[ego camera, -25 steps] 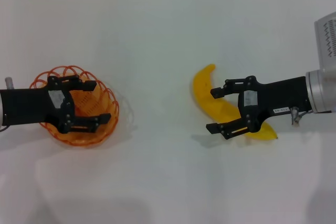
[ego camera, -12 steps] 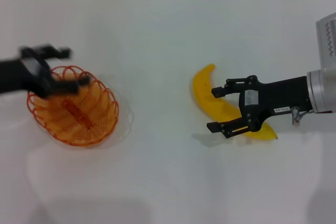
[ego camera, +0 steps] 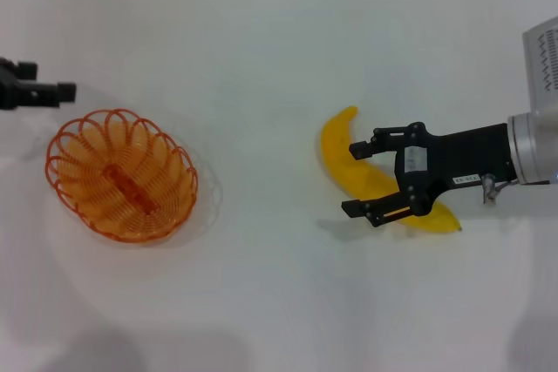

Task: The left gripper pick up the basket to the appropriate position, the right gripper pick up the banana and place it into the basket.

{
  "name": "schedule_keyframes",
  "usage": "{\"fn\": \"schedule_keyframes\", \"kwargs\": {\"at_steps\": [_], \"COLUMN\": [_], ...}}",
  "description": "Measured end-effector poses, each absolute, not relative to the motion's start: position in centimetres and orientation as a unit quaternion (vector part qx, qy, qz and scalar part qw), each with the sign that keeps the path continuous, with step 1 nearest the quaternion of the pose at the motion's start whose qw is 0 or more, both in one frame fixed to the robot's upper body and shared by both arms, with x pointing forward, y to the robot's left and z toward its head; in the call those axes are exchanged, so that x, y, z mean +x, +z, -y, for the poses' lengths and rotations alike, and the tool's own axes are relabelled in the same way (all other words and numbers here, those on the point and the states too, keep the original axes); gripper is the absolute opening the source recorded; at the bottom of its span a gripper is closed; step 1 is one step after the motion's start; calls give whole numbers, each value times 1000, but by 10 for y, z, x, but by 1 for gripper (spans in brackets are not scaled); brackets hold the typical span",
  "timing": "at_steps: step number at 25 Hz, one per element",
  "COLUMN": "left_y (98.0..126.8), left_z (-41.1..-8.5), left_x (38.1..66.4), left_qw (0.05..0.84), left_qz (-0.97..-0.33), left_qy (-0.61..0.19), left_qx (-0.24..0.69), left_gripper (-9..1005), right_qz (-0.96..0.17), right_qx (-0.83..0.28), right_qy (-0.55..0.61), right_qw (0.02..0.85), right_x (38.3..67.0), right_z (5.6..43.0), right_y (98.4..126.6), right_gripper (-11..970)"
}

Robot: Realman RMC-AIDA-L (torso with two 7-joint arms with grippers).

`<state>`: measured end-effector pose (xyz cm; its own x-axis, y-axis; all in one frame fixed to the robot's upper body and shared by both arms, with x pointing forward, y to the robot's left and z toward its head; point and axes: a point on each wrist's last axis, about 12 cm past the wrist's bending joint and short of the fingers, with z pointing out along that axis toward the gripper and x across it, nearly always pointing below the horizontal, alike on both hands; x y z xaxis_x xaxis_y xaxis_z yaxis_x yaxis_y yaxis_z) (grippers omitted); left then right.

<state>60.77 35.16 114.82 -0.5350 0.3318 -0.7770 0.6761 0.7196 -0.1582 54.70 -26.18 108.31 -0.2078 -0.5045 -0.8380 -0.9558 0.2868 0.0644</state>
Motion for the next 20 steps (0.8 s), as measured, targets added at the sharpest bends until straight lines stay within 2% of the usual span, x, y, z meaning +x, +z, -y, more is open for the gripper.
{"fn": "schedule_keyframes", "kwargs": {"at_steps": [7,20], "left_y": [1136,1117], "left_z": [-326,-311], "left_x": [622,626], "left_qw": [324,295], "left_qz": [-868,-886], "left_qy": [-191,-154], "left_qx": [324,324], "left_gripper": [876,875], "right_qz": [-710,-711], "right_qx": [-516,-515], "right_qy": [308,308], "right_qw": [367,366], "right_x": [550,550], "right_z": [259,258], "right_y": [1085,1085], "right_gripper": [900,900]}}
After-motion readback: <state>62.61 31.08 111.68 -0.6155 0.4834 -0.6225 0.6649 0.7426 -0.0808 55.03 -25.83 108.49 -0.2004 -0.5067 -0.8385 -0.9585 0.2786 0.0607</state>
